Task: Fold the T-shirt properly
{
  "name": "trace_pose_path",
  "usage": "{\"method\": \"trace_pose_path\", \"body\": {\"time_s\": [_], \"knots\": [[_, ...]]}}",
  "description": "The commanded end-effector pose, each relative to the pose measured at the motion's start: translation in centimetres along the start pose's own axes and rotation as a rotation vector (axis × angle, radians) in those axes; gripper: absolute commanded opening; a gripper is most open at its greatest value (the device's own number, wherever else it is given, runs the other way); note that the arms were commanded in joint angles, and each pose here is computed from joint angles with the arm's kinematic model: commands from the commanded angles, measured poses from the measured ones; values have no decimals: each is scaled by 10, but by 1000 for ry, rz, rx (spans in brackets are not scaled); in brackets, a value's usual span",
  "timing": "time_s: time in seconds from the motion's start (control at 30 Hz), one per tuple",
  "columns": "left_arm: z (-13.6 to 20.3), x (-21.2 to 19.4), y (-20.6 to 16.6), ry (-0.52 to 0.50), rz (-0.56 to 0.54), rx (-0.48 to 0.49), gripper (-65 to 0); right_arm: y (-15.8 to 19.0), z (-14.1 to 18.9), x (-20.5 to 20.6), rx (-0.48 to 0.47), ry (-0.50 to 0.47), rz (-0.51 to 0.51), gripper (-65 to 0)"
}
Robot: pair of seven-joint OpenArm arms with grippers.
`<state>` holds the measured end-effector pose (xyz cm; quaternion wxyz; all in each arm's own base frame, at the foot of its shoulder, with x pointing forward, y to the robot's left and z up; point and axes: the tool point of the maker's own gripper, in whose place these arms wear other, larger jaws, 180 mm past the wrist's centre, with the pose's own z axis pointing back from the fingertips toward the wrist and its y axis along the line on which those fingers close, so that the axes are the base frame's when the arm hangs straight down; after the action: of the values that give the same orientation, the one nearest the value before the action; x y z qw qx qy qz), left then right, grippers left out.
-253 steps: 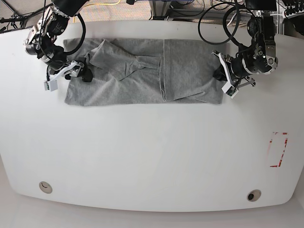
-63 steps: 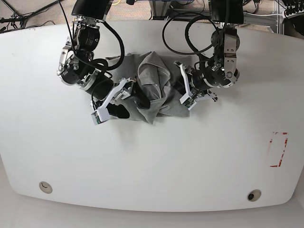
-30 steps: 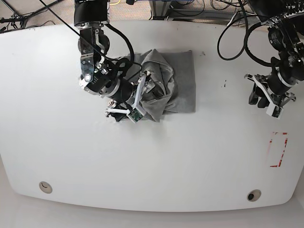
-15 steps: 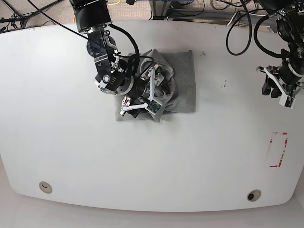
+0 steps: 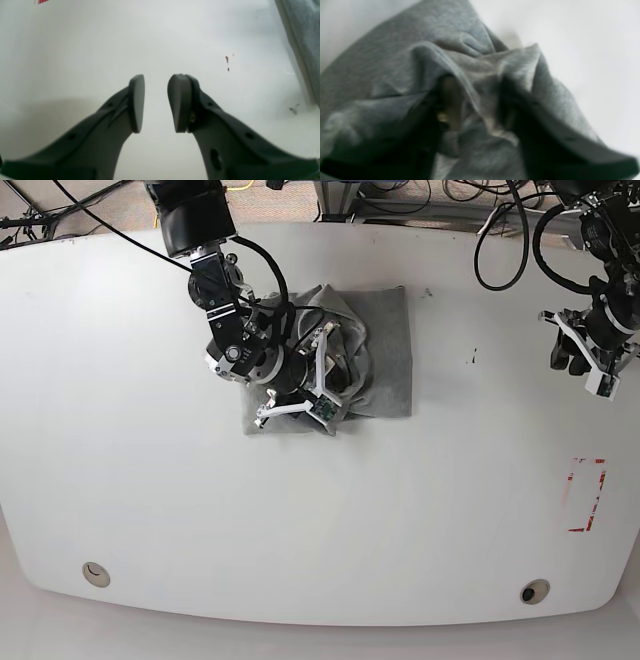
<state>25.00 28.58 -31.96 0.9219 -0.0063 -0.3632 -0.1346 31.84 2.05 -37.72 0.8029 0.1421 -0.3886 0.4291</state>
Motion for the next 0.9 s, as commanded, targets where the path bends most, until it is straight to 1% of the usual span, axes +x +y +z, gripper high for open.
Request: {"method": "trace_pose_path", "body": {"time_s": [0.0, 0.03, 0.07, 0.23, 0.4, 0.6, 0.8, 0.87], "knots": [[5, 8, 3, -29, -19, 6, -472, -8, 3, 20, -16, -64, 9, -596], [5, 7, 2, -28, -19, 6, -472, -7, 3, 22, -15, -68, 10, -640], [5, 6, 2, -25, -19, 6, -472, -7, 4, 24, -17, -74, 13, -650], [5, 5, 2, -20, -20, 8, -472, -5, 12, 49, -32, -139, 28, -636], [6, -1, 2, -5, -20, 6, -472, -1, 23, 69, -49, -153, 47, -636], [6, -1, 1, -4, -20, 5, -472, 4, 36, 100, -67, -218, 58, -636], [7, -9, 0, 17, -19, 1, -471, 13, 36, 116, -53, -260, 45, -636], [7, -9, 1, 17, -20, 2, -471, 24, 36, 127, -30, -283, 54, -636]]}}
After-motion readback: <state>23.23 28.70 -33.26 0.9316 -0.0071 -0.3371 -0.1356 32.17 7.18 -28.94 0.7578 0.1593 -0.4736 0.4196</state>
